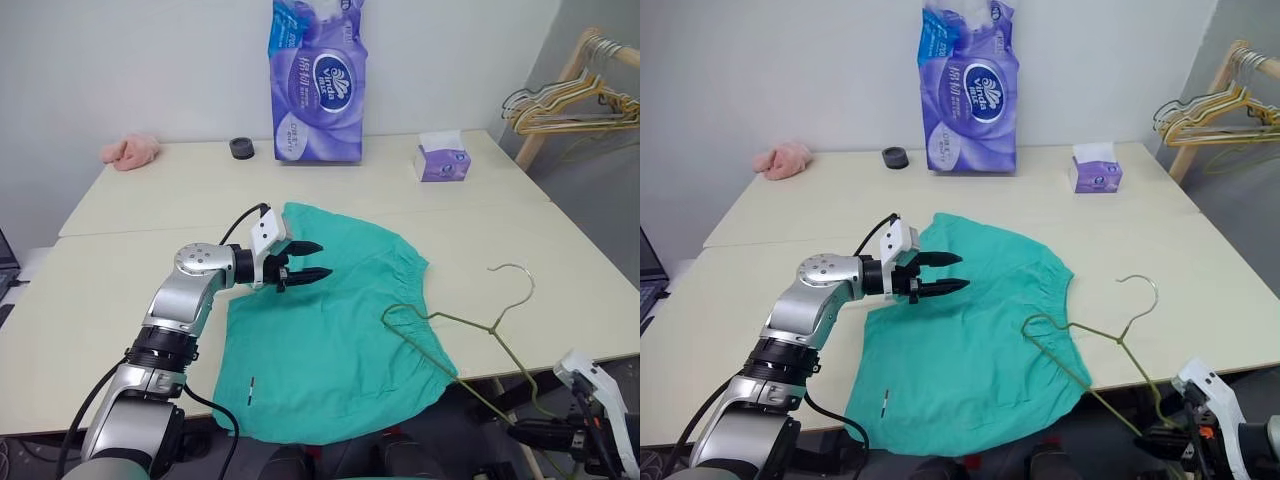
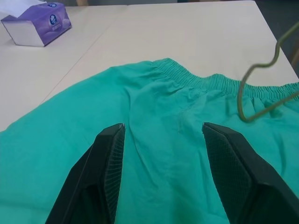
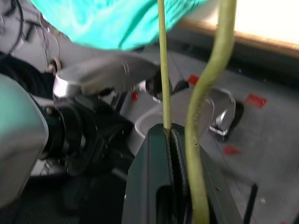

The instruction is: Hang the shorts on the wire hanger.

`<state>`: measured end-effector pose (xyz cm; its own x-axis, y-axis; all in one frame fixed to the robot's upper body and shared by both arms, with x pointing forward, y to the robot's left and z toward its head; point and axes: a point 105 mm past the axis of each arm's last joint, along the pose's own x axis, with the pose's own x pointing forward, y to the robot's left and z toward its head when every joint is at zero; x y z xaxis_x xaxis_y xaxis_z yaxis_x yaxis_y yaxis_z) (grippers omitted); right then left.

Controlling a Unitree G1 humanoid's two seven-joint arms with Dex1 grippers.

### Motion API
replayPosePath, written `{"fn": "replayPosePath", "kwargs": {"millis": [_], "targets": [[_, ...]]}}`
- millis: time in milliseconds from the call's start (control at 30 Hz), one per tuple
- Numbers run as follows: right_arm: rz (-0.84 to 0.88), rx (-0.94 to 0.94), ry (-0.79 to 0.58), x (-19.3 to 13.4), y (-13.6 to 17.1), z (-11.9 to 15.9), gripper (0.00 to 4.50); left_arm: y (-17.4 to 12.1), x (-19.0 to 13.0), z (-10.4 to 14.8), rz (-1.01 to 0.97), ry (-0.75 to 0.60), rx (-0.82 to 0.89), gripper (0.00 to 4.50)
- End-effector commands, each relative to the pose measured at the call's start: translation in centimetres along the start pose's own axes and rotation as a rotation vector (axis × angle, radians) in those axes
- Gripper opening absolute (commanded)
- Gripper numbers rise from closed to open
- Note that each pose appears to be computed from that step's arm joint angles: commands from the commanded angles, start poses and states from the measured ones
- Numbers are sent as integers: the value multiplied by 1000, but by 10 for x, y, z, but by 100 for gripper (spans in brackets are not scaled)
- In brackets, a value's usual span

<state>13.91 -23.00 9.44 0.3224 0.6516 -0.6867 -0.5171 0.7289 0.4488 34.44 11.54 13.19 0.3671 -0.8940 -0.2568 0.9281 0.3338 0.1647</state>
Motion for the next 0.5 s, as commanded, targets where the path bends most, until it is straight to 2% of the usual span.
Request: {"fn": "replayPosePath", "kwargs": {"millis": [33, 233, 500], "targets": [[-92, 31, -141, -15, -22, 24, 0, 3, -1, 11, 12, -30, 37, 279], [-219, 141, -206, -16, -55, 31, 0, 1, 1, 15, -3, -53, 12, 279], [-182, 172, -172, 3, -53, 26, 0, -13, -6, 13, -103, -25, -16, 279]]}}
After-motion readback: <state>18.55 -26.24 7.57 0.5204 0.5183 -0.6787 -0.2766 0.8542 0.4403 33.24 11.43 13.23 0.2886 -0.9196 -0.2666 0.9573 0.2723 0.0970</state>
